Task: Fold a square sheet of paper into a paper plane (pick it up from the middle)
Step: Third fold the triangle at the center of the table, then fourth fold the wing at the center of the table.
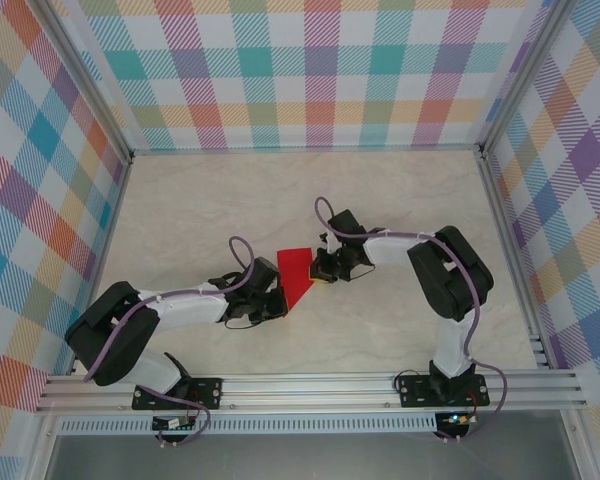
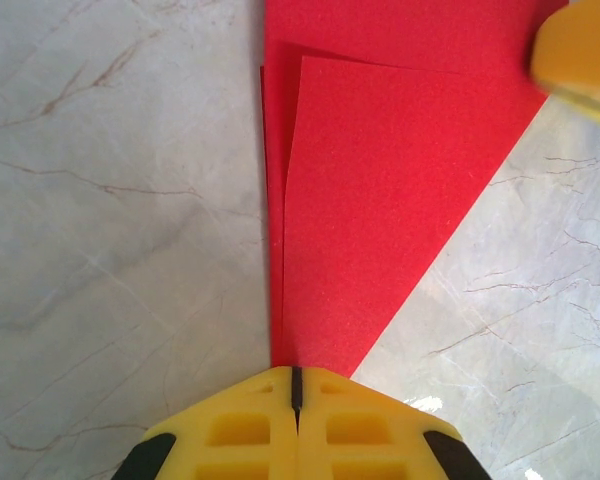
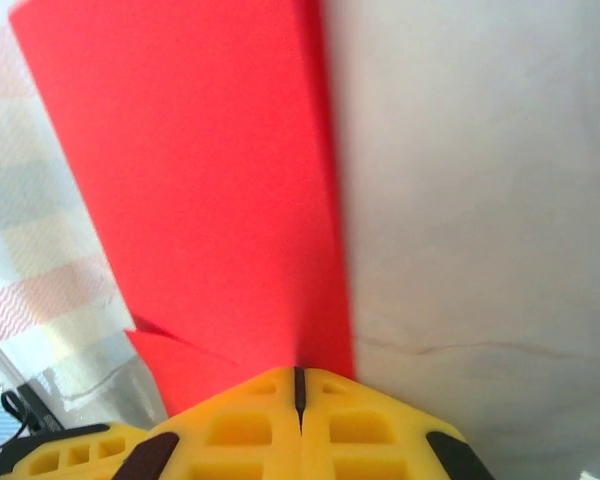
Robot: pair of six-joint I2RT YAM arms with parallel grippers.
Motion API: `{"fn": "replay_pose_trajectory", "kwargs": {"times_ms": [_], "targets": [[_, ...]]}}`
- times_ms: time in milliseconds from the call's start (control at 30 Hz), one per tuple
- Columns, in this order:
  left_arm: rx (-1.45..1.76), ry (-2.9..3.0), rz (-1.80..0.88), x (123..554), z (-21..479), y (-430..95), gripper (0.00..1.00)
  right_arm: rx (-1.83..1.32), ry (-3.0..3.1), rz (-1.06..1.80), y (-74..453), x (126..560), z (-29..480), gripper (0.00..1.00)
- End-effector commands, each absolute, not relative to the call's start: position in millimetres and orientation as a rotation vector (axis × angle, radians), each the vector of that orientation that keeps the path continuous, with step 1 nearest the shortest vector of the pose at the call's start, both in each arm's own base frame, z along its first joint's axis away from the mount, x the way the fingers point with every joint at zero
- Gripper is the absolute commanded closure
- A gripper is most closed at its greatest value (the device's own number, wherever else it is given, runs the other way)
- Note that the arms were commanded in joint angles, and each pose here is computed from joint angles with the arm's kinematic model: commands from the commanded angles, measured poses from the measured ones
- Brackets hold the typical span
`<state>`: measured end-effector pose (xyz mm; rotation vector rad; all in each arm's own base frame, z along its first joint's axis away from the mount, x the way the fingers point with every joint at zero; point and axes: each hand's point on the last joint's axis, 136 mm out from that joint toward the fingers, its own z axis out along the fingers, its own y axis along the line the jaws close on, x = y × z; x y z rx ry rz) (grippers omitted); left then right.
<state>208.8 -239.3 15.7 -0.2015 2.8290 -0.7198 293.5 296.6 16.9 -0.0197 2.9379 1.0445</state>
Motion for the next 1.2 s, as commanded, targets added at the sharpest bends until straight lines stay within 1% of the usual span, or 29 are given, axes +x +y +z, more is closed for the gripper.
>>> {"fn": "replay_pose_trajectory", "kwargs": {"times_ms": [0,133,233,400,467,600,700,900,1167], "targets": [[-0.238,3.006,-0.464,174,-19,-203,1.00,-0.020,2.888,0.864,270,317,24,0.99],[-0.195,2.986,-0.498,181,-3,-211,1.00,-0.045,2.827,0.937,274,314,51,0.98],[-0.134,2.946,-0.547,189,19,-222,0.99,-0.025,2.800,0.965,271,306,66,0.95],[-0.085,2.819,-0.640,205,59,-233,0.91,0.048,2.792,1.067,268,283,76,0.70],[-0.089,2.768,-0.671,212,69,-237,0.88,0.084,2.801,1.100,269,276,75,0.62],[-0.125,2.704,-0.659,228,76,-240,0.86,0.138,2.822,1.143,274,265,71,0.52],[-0.159,2.703,-0.598,236,69,-238,0.87,0.150,2.827,1.169,280,263,68,0.46],[-0.228,2.721,-0.463,249,51,-232,0.92,0.111,2.862,1.229,297,260,59,0.48],[-0.252,2.737,-0.414,249,40,-227,0.93,0.049,2.868,1.316,313,259,54,0.55]]}}
